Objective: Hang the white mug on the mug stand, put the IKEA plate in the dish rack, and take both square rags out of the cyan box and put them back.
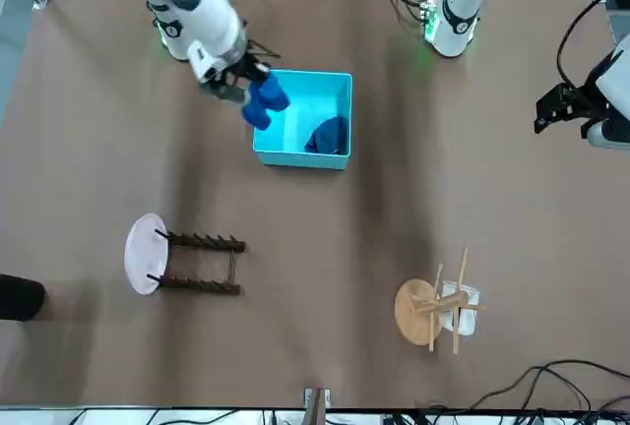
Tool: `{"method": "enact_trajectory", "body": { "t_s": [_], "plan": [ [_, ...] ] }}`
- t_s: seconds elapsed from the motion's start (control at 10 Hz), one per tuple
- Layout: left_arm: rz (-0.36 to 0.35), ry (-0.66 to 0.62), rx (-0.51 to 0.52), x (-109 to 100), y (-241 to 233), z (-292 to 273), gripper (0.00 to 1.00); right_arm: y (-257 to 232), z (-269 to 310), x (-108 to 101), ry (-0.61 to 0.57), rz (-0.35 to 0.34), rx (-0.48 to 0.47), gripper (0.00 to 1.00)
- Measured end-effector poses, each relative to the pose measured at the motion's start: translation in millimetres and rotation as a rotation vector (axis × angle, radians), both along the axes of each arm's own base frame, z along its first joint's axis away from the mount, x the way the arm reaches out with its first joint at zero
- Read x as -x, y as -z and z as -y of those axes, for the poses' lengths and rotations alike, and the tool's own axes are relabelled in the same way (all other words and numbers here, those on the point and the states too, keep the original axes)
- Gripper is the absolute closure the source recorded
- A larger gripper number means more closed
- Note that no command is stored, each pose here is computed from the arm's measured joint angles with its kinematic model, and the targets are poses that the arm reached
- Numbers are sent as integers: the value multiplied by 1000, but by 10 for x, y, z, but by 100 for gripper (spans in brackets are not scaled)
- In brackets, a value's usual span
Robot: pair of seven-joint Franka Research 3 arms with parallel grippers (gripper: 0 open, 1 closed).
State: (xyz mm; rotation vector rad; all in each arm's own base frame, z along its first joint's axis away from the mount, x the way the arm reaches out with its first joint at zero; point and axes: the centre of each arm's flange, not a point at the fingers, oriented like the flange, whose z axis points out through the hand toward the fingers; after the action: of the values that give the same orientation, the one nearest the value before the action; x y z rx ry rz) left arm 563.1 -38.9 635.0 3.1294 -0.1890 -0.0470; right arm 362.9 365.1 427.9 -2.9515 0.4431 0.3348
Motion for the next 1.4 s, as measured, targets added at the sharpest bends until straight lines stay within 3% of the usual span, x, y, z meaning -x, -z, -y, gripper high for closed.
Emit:
{"method": "enact_trajectory", "body": {
  "t_s": [0.1, 0.3, 0.4, 0.7, 0.8, 0.9, 1.1, 1.2, 1.4],
  "plan": [
    [0, 0, 0, 0, 0, -1, 0, 214, -89, 109, 1, 9, 4, 90],
    [0, 0, 0, 0, -1, 2, 0, 544, -81, 99, 14, 4, 18, 88],
    [0, 0, 0, 0, -1, 2, 0, 648, -89, 69, 19, 0, 22, 76],
    [0, 1, 0, 0, -1, 3, 0, 740, -32, -30, 24, 9, 40, 28],
    [0, 0, 0, 0, -1, 2, 0, 671, 133, -228, 36, 24, 62, 15],
    [1, 0, 0, -1, -3, -3, 0, 472, 476, -592, 24, 24, 88, 0],
    [1, -1, 0, -1, -4, -6, 0, -138, 1635, -1409, -50, 15, 50, 0],
    [2, -1, 0, -1, -5, -7, 0, -413, 2254, -1680, -35, 38, 27, 0],
    [2, -1, 0, -1, -7, -12, 0, -889, 3135, -1950, -22, 124, 58, 0]
  ]
}}
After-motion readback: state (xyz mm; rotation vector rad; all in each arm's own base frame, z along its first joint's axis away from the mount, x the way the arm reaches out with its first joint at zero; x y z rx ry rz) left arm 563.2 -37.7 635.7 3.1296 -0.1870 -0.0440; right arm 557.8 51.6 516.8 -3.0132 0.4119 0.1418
